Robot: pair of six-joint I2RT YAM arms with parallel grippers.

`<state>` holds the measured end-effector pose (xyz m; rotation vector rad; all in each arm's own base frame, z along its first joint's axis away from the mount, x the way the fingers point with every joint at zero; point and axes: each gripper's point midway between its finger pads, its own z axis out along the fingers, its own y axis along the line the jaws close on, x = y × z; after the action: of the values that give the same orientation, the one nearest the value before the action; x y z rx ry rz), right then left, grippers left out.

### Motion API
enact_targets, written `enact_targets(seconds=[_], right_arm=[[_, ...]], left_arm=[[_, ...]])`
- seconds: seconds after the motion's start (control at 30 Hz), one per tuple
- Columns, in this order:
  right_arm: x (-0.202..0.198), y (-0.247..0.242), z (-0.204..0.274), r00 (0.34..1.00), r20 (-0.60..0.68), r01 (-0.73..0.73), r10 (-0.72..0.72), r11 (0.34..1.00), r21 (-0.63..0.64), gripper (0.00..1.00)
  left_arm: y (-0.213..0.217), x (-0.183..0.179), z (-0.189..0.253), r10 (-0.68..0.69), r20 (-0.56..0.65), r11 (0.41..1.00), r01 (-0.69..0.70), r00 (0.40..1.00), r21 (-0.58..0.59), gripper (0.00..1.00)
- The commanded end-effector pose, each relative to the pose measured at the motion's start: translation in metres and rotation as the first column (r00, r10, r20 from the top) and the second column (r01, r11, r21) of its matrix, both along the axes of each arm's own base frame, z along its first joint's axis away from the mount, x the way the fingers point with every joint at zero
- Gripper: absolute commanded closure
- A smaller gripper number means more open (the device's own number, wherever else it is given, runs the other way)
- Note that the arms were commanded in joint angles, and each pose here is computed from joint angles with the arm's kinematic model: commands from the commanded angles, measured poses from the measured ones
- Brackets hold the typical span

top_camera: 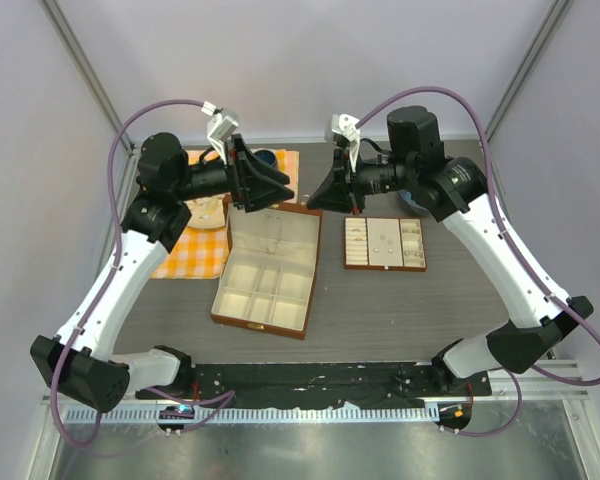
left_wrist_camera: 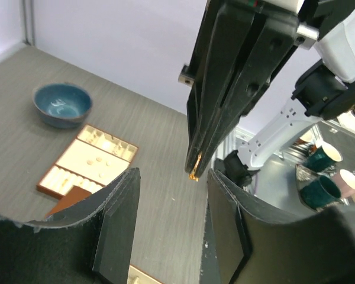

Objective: Organize the mixed jewelry
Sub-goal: Pick up the jewelry from the center of the board.

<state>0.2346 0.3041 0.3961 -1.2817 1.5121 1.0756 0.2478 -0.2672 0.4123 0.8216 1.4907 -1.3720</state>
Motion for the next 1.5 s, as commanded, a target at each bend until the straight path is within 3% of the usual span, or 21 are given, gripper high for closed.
enact_targets(seconds=[0.0,0.03,0.1,0.13,0.3,0.43,0.57,0.8,1.47], right_arm=[[-0.013,-0.007,0.005,0.999,0.034,-0.015,0.014,1.0,0.012,0.99],[-0.014,-0.008,0.0,1.0,0.021,-0.021,0.021,1.0,0.006,0.99],[-0.015,-0.008,-0.003,1.0,0.015,-0.025,0.025,1.0,0.001,0.99],[-0.016,-0.008,-0.007,1.0,0.006,-0.025,0.025,1.0,-0.005,0.99],[-0.018,-0.003,-0.01,0.999,-0.007,-0.042,0.042,0.999,-0.009,0.99],[-0.017,-0.001,-0.012,0.999,-0.007,-0.043,0.042,0.999,-0.015,0.99],[-0.017,0.001,-0.015,0.999,-0.007,-0.046,0.046,0.999,-0.022,0.99],[-0.016,0.001,-0.019,0.999,-0.009,-0.044,0.043,0.998,-0.034,0.99],[-0.018,0.0,-0.024,0.999,0.003,-0.04,0.04,0.998,-0.054,0.99]], left_arm=[[0.008,-0.002,0.031,0.017,0.187,0.999,-0.024,0.982,0.036,0.46],[0.008,-0.002,0.023,0.003,0.158,0.997,-0.014,0.988,0.071,0.46],[0.008,-0.005,0.033,-0.032,0.224,0.995,0.011,0.974,0.094,0.47],[0.006,-0.006,0.022,-0.065,0.171,0.991,0.044,0.983,0.128,0.47],[-0.003,-0.018,0.017,-0.132,0.234,0.964,0.07,0.963,0.255,0.48],[-0.005,-0.027,-0.008,-0.204,0.262,0.912,0.086,0.943,0.4,0.48],[-0.011,-0.028,-0.017,-0.245,0.261,0.877,0.099,0.934,0.47,0.49],[-0.017,-0.028,-0.025,-0.276,0.277,0.846,0.096,0.92,0.524,0.53],[-0.024,-0.027,-0.016,-0.28,0.292,0.85,0.095,0.915,0.518,0.62]])
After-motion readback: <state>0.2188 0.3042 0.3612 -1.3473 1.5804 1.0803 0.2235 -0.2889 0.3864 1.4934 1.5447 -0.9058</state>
